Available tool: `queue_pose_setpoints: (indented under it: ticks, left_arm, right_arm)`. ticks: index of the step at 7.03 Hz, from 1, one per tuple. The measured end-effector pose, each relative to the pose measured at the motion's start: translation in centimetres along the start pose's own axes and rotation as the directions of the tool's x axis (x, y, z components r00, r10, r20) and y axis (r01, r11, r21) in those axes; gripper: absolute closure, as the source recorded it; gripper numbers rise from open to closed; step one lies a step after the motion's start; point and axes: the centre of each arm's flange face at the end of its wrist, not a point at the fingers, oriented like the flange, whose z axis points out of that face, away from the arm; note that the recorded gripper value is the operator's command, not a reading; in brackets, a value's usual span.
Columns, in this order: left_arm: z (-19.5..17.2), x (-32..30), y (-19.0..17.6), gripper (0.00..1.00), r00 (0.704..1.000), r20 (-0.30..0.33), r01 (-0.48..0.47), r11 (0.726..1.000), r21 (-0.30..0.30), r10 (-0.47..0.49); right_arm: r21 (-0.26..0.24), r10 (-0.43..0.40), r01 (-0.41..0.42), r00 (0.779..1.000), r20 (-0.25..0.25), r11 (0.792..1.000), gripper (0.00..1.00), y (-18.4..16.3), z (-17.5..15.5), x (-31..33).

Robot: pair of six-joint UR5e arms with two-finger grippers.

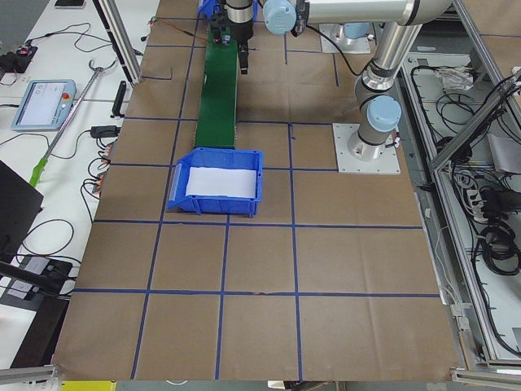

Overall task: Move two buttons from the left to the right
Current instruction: 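Lower the right gripper and grasp the red-capped button, then carry the red button to the bin with the right gripper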

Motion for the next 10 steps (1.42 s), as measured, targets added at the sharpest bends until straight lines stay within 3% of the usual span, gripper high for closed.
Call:
queue_pose_setpoints:
  ticks: [3,4,6,10]
  left_arm:
    - [0.0,0.0,0.0,0.00,1.000,0.000,0.000,1.000,0.000,0.000]
    - [0.0,0.0,0.0,0.00,1.000,0.000,0.000,1.000,0.000,0.000]
    - [0.0,0.0,0.0,0.00,1.000,0.000,0.001,1.000,0.000,-0.001]
    - [-0.1,0.0,0.0,0.00,1.000,0.000,0.001,1.000,0.001,-0.001]
  right_arm:
    - [-0.027,0.012,-0.012,1.000,0.002,1.000,0.01,-0.7,1.9,-0.2]
    - [-0.040,0.013,-0.013,1.000,0.003,0.999,0.19,-0.8,2.8,-0.1]
    - [-0.043,0.009,-0.009,1.000,0.000,0.999,0.92,-1.1,3.6,0.0]
    - [0.012,-0.025,0.025,0.999,-0.041,1.000,0.97,-2.6,0.6,0.4]
